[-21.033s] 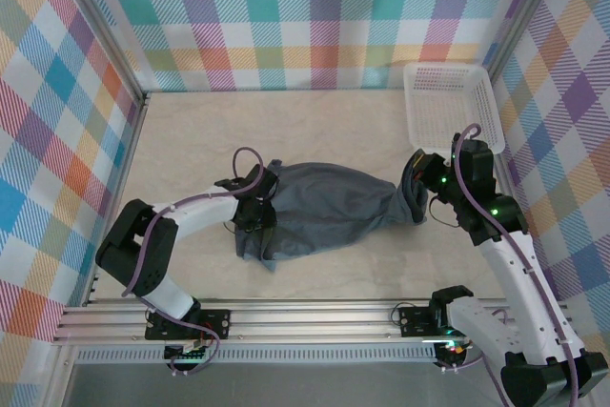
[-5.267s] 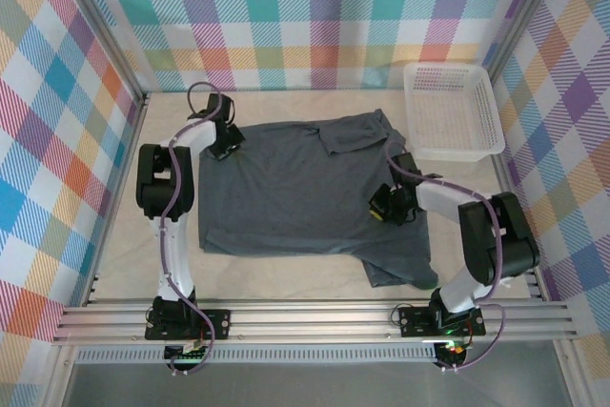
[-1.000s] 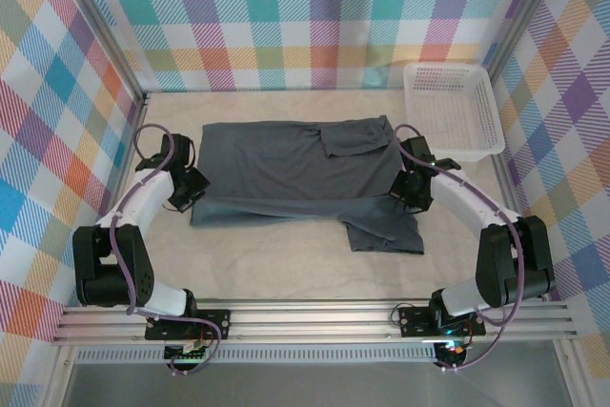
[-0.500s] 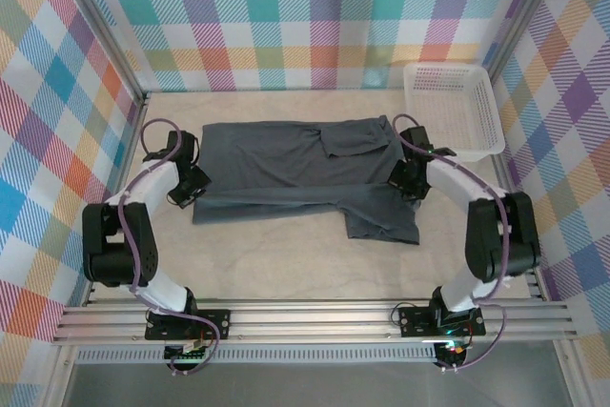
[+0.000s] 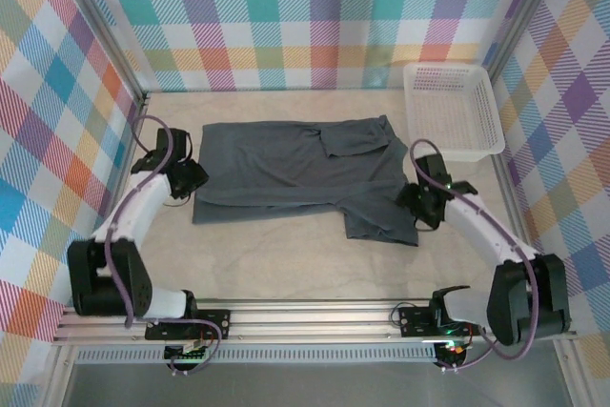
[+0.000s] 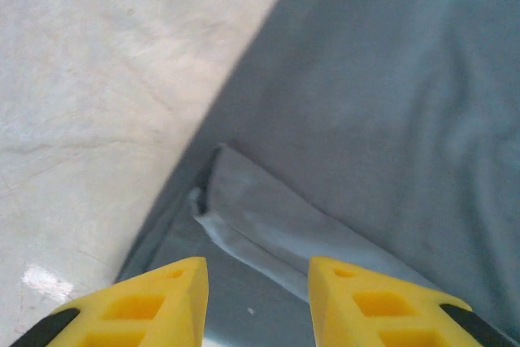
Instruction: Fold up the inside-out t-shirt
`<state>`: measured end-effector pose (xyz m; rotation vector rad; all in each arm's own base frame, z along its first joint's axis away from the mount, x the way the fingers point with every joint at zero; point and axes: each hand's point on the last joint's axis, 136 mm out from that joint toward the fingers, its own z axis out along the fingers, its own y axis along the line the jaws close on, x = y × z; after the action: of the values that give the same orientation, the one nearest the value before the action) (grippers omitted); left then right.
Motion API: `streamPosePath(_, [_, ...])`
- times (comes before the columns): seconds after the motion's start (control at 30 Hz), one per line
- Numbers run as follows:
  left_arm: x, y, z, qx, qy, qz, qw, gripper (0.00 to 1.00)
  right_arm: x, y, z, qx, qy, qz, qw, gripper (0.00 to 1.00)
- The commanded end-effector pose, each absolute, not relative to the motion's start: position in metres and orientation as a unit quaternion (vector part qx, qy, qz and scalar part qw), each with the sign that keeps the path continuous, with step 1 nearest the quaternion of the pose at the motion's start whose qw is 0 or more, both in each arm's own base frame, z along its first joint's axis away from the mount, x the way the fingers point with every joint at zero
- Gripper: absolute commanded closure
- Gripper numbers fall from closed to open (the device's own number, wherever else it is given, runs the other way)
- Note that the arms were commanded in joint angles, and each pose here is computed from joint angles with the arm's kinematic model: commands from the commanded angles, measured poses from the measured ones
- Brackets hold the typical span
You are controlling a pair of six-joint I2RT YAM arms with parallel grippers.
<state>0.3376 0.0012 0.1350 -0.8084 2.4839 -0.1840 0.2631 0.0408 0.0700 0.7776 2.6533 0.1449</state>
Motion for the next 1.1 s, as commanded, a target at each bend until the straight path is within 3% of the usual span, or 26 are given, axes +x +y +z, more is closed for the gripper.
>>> streamPosePath(0.0, [0.325, -0.035, 0.140, -0.205, 0.936, -0.106, 0.266, 0.62, 0.225, 0.036, 0.033, 0.293, 0.949, 0.029, 0.114, 0.30])
streamPosePath(0.13, [0.320, -0.049, 0.138, -0.174, 0.938, -0.122, 0.274, 0.61, 0.226, 0.053, 0.016, 0.262, 0.960, 0.061, 0.077, 0.39])
streamPosePath(0.27, [0.322, -0.051, 0.135, -0.177, 0.940, -0.120, 0.264, 0.61, 0.247, 0.094, 0.034, 0.222, 0.962, 0.144, 0.069, 0.90])
streamPosePath(0.37, [0.322, -0.053, 0.132, -0.175, 0.943, -0.113, 0.259, 0.60, 0.267, 0.138, 0.070, 0.188, 0.954, 0.219, 0.082, 0.99])
streamPosePath(0.5, [0.323, -0.057, 0.125, -0.177, 0.944, -0.112, 0.255, 0.60, 0.298, 0.180, 0.094, 0.197, 0.937, 0.282, 0.053, 0.98])
streamPosePath(0.57, [0.324, -0.060, 0.120, -0.178, 0.946, -0.111, 0.249, 0.60, 0.329, 0.183, 0.100, 0.225, 0.932, 0.275, 0.072, 0.96])
streamPosePath(0.8, [0.332, -0.060, 0.111, -0.184, 0.949, -0.099, 0.236, 0.60, 0.455, 0.101, 0.123, 0.388, 0.877, 0.232, 0.164, 0.99])
streamPosePath(0.83, [0.336, -0.060, 0.113, -0.184, 0.948, -0.099, 0.240, 0.60, 0.466, 0.090, 0.123, 0.394, 0.876, 0.224, 0.167, 0.94])
streamPosePath(0.93, [0.343, -0.061, 0.114, -0.184, 0.947, -0.099, 0.243, 0.60, 0.477, 0.096, 0.120, 0.352, 0.897, 0.232, 0.136, 0.56])
streamPosePath(0.97, [0.345, -0.061, 0.114, -0.185, 0.947, -0.097, 0.244, 0.60, 0.473, 0.104, 0.120, 0.334, 0.902, 0.243, 0.127, 0.50])
streamPosePath(1.07, [0.351, -0.058, 0.109, -0.198, 0.946, -0.088, 0.240, 0.60, 0.449, 0.109, 0.126, 0.307, 0.908, 0.251, 0.135, 0.47])
